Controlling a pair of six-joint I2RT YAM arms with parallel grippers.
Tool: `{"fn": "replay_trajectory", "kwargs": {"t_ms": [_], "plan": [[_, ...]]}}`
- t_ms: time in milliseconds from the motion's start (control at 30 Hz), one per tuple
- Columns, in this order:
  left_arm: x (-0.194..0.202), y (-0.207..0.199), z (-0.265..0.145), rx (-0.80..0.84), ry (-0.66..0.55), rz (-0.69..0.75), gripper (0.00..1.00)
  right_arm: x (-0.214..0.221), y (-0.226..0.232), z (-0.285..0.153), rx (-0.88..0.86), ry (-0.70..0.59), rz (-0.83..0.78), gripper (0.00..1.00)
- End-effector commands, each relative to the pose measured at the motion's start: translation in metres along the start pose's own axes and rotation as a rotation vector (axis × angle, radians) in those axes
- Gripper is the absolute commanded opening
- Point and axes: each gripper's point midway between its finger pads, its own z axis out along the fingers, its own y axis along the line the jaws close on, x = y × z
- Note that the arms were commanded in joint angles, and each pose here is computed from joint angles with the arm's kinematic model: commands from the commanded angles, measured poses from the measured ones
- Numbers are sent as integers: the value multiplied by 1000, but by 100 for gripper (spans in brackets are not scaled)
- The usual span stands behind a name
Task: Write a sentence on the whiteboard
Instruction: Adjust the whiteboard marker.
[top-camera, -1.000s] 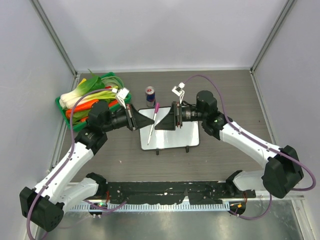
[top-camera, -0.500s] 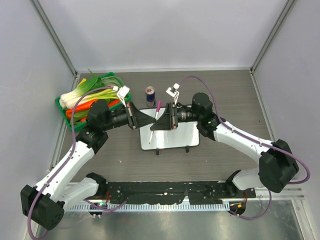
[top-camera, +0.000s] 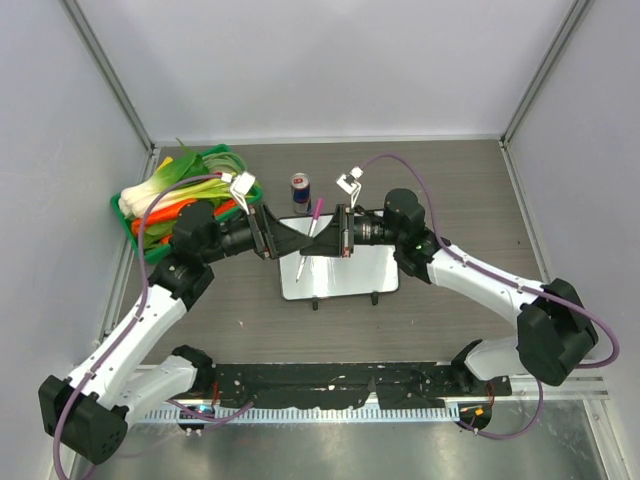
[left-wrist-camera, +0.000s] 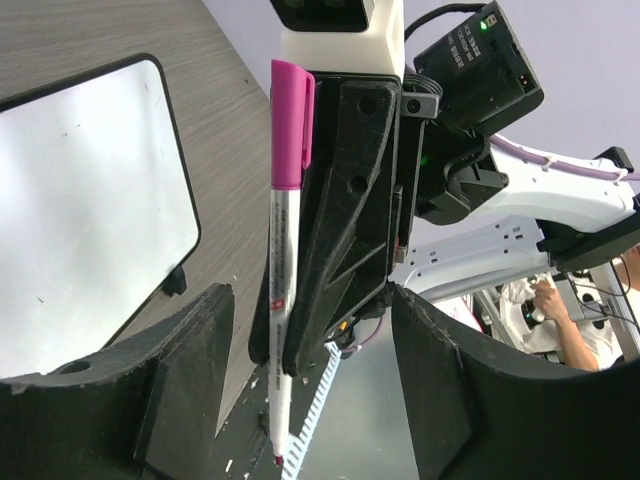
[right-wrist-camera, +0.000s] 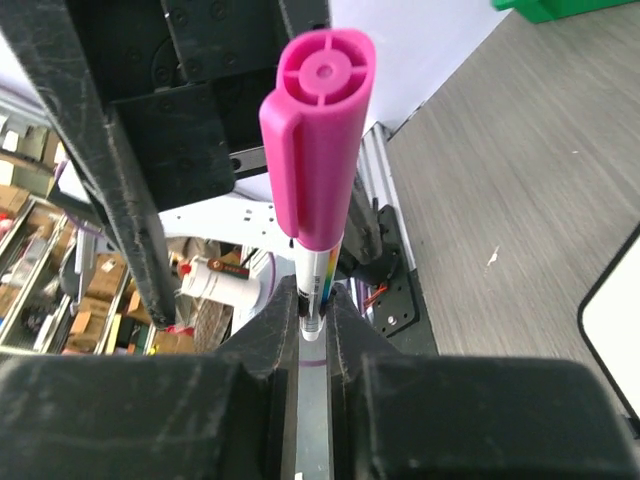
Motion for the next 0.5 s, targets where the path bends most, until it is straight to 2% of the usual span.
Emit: {"fn": "replay_trajectory", "kwargs": {"t_ms": [0,100,200,300,467], "plan": [[-16,-20,-7,20,-49,64,67,-21,3,-7,91,-106,-78,1],[-13,-17,-7,8,-36,62,67,-33,-4,-18,183,-183,-78,1],[-11,-14,-5,9,-24,66,67,-50,-21,-37,287,-317,-4,1],[-7,-11,0,12,4,56,68,-60,-19,-52,251,-415,41,1],[3,-6,16,28,57,54,73,-56,-16,-51,197,-409,94,1]]}}
